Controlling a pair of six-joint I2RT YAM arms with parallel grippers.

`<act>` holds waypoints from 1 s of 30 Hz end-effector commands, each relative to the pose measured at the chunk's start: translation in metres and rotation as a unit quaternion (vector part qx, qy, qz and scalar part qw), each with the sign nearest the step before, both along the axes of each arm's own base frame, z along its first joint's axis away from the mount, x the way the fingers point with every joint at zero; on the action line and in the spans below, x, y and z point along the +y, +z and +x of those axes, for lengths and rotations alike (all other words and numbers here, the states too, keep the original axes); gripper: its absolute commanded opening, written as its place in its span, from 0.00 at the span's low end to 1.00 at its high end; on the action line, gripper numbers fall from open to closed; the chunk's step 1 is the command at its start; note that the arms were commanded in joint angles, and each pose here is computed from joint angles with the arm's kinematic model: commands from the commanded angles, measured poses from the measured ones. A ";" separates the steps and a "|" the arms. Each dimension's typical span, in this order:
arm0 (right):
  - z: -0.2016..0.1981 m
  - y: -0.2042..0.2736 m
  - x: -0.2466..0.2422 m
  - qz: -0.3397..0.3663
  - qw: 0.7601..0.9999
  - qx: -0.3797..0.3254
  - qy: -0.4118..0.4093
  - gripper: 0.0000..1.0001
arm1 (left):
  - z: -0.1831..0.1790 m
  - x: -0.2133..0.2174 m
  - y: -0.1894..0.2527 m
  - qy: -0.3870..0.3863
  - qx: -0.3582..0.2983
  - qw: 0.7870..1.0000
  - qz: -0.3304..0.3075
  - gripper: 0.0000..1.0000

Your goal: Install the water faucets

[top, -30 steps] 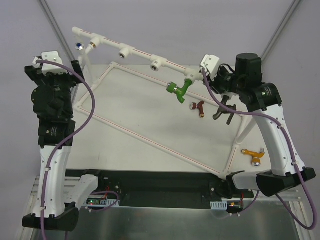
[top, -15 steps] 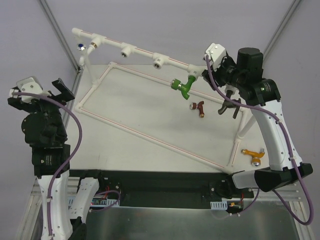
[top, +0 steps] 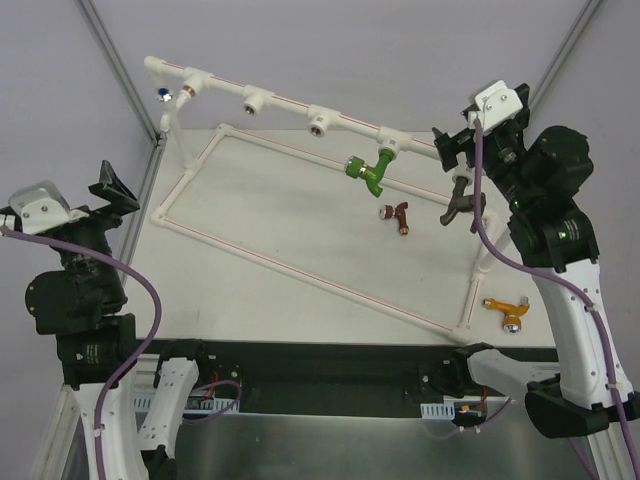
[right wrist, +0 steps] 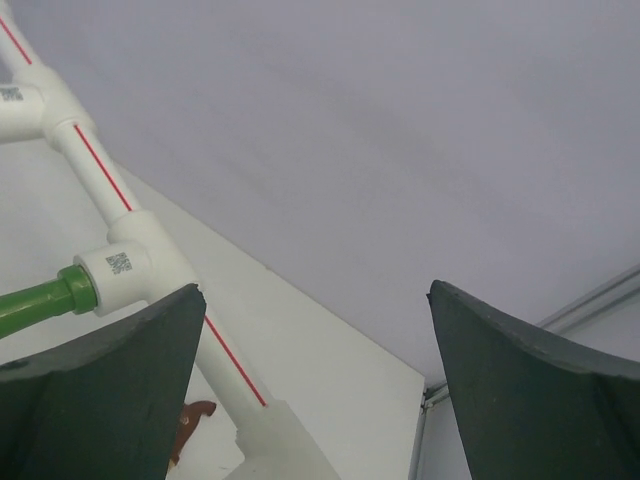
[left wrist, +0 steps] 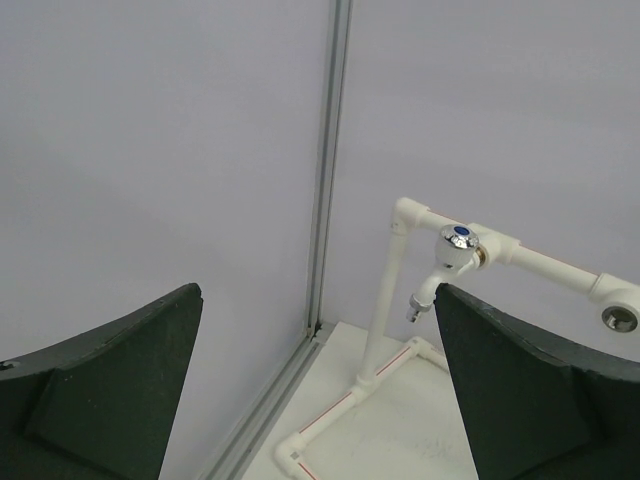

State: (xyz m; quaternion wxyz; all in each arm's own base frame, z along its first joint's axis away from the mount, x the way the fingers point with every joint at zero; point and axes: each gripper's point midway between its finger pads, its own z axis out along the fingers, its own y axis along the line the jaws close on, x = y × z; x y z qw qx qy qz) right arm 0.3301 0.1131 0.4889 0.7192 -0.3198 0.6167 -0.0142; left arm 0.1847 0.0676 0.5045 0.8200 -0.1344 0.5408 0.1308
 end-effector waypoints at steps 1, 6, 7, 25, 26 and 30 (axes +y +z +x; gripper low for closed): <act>-0.007 0.028 -0.019 0.052 0.996 -0.058 -0.047 0.96 | -0.018 -0.005 0.030 -0.008 -0.075 0.997 0.024 0.99; -0.011 0.023 -0.034 0.066 0.993 -0.059 -0.082 0.96 | -0.015 -0.004 0.031 -0.006 -0.090 0.996 0.015 0.99; -0.012 0.024 -0.035 0.070 0.992 -0.062 -0.085 0.96 | -0.013 -0.004 0.030 -0.008 -0.090 0.996 0.014 0.99; -0.023 0.020 -0.071 0.118 0.973 -0.105 -0.169 0.96 | 0.010 -0.016 0.035 -0.047 -0.155 0.987 0.021 0.99; -0.021 0.018 -0.072 0.117 0.973 -0.104 -0.172 0.96 | 0.010 -0.016 0.034 -0.046 -0.156 0.986 0.023 0.99; -0.015 0.017 -0.071 0.117 0.972 -0.103 -0.175 0.96 | 0.002 -0.015 0.033 -0.039 -0.161 0.986 0.034 0.99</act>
